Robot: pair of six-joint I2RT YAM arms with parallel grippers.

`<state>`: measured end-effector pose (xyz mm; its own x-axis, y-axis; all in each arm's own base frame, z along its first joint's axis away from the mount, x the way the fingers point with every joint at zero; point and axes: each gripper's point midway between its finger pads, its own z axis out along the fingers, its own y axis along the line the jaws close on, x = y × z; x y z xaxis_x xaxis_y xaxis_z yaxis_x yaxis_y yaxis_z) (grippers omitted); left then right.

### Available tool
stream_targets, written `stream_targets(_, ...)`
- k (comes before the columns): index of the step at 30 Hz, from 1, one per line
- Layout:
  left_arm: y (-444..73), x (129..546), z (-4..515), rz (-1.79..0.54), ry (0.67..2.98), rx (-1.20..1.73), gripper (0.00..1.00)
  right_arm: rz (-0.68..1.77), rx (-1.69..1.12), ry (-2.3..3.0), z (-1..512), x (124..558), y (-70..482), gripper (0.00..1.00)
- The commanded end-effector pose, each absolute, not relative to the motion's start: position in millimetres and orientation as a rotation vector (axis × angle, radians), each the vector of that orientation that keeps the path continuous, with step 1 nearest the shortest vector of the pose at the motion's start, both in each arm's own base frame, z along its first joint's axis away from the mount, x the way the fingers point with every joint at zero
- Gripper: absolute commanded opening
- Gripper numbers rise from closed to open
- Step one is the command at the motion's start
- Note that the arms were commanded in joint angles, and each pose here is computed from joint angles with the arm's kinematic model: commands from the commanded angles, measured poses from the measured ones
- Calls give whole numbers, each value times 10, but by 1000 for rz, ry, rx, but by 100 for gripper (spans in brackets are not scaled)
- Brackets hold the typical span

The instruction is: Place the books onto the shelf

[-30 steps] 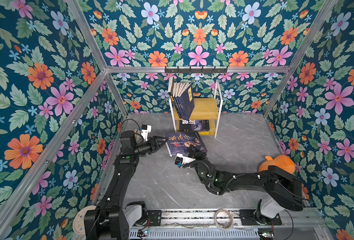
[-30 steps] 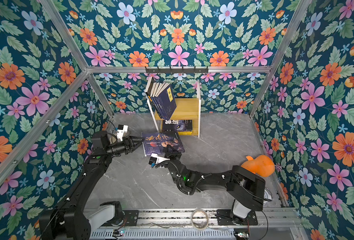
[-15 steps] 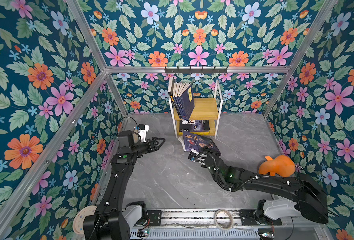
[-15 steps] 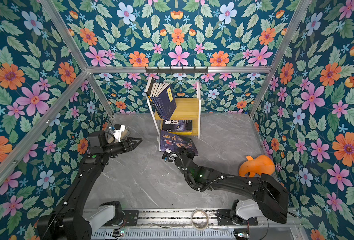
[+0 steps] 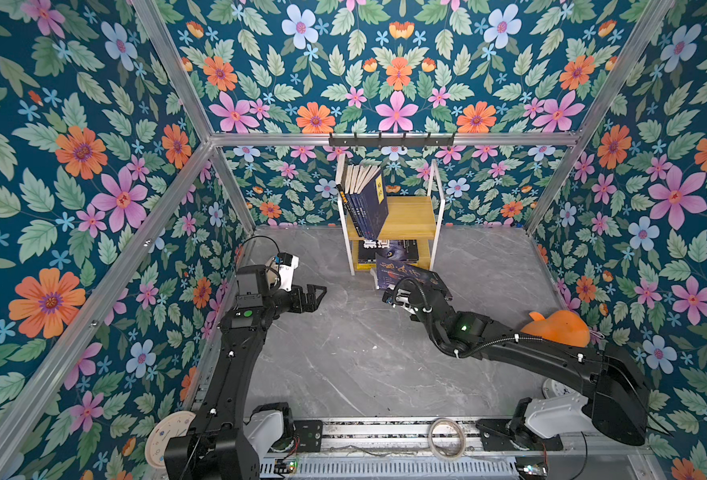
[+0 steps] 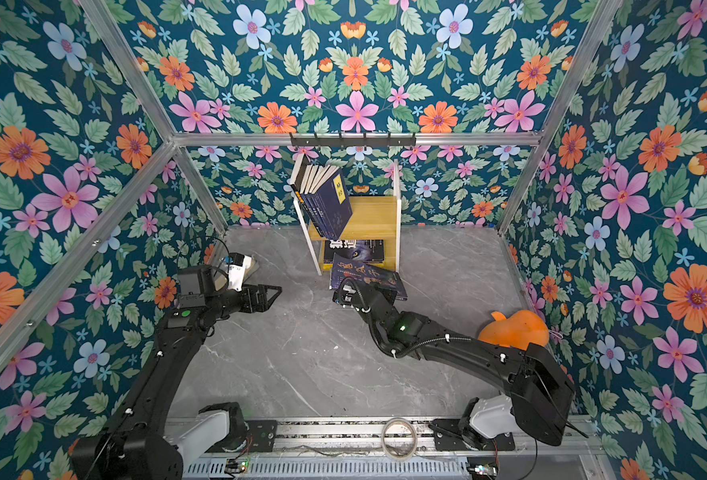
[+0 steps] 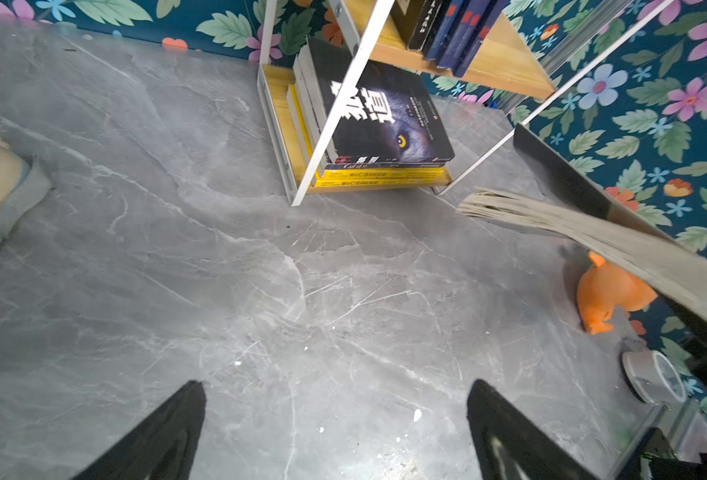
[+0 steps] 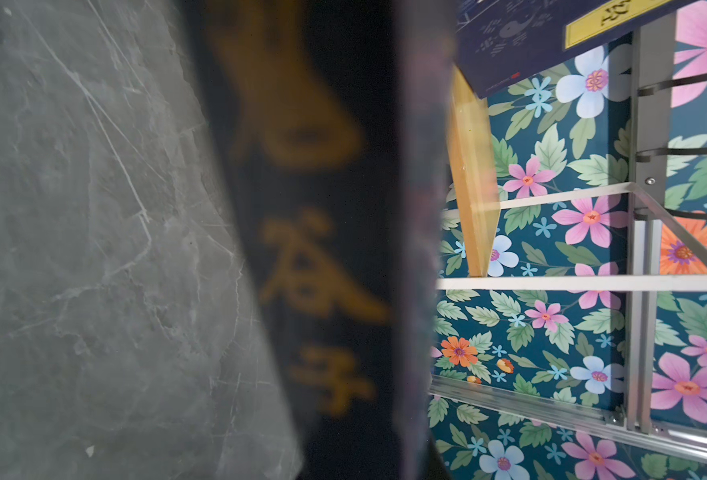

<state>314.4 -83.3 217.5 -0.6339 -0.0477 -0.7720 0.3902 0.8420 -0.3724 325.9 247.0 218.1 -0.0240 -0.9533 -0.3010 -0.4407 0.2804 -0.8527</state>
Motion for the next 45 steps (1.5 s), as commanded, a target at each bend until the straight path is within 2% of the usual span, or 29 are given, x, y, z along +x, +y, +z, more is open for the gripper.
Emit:
stream_targets(1,-813,3113,2133,-626,2179,275,100,-692,-1362,1599,2229,3331,2531,0)
stream_targets(16,-935,3044,2134,-720,2159,259,100,-848,-1399,1503,2402,3976,2781,0)
stream_targets(17,-930,3047,2124,-716,2161,259,100,-860,-1424,1501,2286,4039,2837,0)
stream_targets(33,-955,3047,2128,-719,2162,241,100,-965,-1325,1417,2476,4550,2952,0)
stream_targets(39,-982,3043,2147,-741,2159,241,100,-994,-1329,1434,2238,4668,2966,0)
stream_targets(45,-976,3043,2153,-733,2156,239,100,-953,-1411,1509,1734,4603,2943,0)
